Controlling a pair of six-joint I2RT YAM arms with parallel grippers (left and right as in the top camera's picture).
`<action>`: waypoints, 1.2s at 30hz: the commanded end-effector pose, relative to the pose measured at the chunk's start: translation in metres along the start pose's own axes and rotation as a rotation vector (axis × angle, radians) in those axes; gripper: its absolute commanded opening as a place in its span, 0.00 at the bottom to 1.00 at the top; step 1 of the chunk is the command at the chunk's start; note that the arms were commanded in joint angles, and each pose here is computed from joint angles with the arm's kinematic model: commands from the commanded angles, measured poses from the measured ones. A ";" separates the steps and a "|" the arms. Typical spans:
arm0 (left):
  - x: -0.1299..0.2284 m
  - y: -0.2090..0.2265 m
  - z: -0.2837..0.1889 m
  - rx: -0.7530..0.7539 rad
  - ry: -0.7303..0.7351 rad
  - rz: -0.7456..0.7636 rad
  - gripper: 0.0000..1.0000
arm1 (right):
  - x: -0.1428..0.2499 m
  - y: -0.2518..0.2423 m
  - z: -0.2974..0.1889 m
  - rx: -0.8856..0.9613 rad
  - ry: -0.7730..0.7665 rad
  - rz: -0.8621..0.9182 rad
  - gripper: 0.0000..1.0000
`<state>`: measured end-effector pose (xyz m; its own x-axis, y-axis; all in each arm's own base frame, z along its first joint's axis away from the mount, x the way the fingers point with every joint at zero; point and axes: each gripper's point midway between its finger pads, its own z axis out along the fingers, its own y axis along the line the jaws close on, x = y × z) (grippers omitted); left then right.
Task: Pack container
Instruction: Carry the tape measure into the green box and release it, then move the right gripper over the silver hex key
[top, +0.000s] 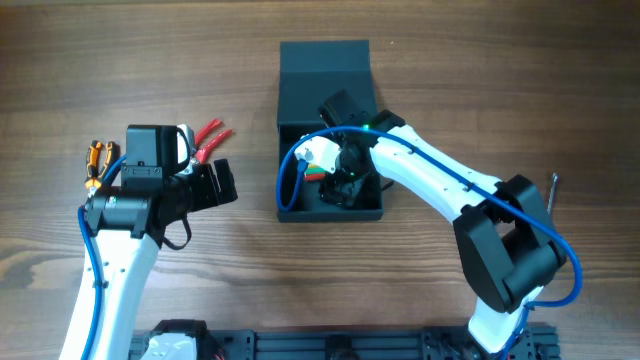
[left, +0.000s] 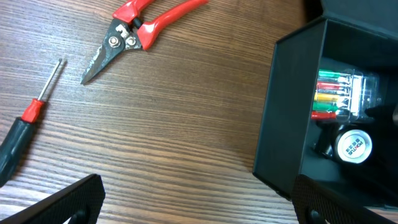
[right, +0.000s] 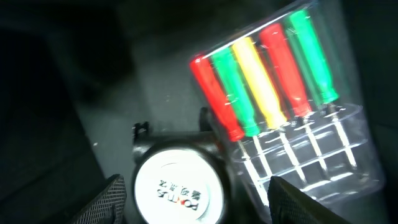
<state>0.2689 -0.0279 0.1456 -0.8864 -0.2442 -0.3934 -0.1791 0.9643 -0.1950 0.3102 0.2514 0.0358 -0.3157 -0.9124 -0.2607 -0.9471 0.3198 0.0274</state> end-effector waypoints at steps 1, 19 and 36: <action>-0.005 -0.004 -0.005 0.023 -0.014 -0.018 1.00 | -0.004 -0.017 -0.010 0.077 0.002 0.064 0.73; -0.005 -0.004 -0.005 0.023 -0.015 -0.018 1.00 | 0.105 -0.123 -0.329 0.625 -0.321 1.233 1.00; -0.011 -0.006 -0.005 0.031 -0.041 -0.015 1.00 | 0.361 -0.096 -0.241 0.468 0.022 1.839 1.00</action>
<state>0.2736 -0.0287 0.1480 -0.8781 -0.2446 -0.4113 -0.1734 0.9637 -0.2028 0.2810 -0.1695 0.2064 -0.7623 0.5884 -0.2695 0.6214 0.7819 -0.0505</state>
